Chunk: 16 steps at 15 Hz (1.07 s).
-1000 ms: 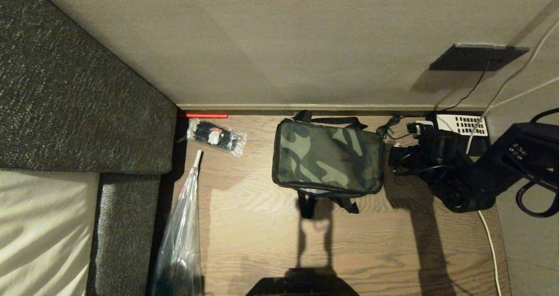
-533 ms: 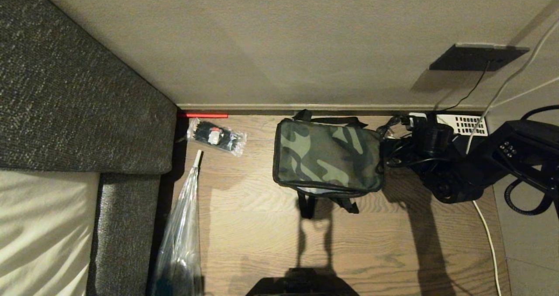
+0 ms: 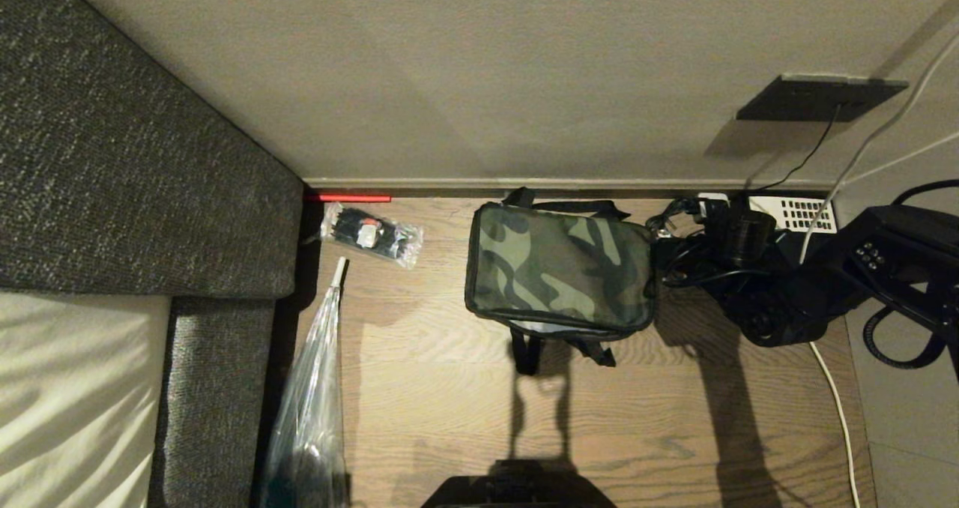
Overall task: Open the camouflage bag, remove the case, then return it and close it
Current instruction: Open the top of the storage box
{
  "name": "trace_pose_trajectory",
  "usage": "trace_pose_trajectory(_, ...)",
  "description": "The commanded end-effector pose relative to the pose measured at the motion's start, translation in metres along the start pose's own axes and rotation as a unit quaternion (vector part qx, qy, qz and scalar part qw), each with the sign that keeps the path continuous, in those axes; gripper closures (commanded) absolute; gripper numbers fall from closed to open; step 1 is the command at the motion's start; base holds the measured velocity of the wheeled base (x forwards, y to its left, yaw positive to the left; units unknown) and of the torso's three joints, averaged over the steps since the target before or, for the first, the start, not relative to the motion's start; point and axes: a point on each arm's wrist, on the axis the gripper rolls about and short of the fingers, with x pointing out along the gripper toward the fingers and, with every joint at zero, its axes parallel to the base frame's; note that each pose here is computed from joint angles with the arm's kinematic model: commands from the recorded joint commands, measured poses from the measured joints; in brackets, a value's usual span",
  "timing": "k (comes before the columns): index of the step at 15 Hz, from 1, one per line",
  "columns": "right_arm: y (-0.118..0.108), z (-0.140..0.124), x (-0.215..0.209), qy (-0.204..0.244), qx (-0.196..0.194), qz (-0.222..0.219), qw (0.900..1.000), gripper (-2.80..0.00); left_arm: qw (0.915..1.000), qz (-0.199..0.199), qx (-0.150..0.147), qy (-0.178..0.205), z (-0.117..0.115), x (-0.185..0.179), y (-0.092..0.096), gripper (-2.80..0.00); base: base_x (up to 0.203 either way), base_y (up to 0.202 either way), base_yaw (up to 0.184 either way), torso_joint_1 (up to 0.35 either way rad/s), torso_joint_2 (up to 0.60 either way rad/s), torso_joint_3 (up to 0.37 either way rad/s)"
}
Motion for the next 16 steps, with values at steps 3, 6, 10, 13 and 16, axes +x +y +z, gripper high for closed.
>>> trace_pose_trajectory(3,-0.002,-0.001,-0.008,0.010,0.000,0.000,1.000,-2.80,1.0000,0.000,0.000,0.000,0.000,0.000,0.000,0.00,0.000,0.000,0.000,0.000,0.00,0.000)
trace_pose_trajectory(6,-0.012,-0.006,-0.034,0.041,-0.004,0.008,0.999,-2.80,1.0000,0.000,0.000,0.000,0.000,0.000,0.000,0.00,0.000,0.000,0.000,0.000,0.00,0.000)
trace_pose_trajectory(10,-0.037,0.001,-0.059,0.056,0.002,0.003,0.998,-2.80,1.0000,0.000,0.000,0.000,0.000,0.000,0.000,0.00,0.000,0.000,0.000,0.000,0.00,0.000)
trace_pose_trajectory(13,-0.042,0.017,-0.069,0.050,0.039,0.006,0.998,-2.80,1.0000,0.000,0.000,0.000,0.000,0.000,0.000,0.00,0.000,0.000,0.000,0.000,0.00,0.000)
trace_pose_trajectory(16,-0.021,0.024,-0.082,0.086,0.104,0.066,0.989,-2.80,1.0000,0.000,0.000,0.000,0.000,0.000,0.000,0.00,0.000,0.000,0.000,0.000,0.00,0.000)
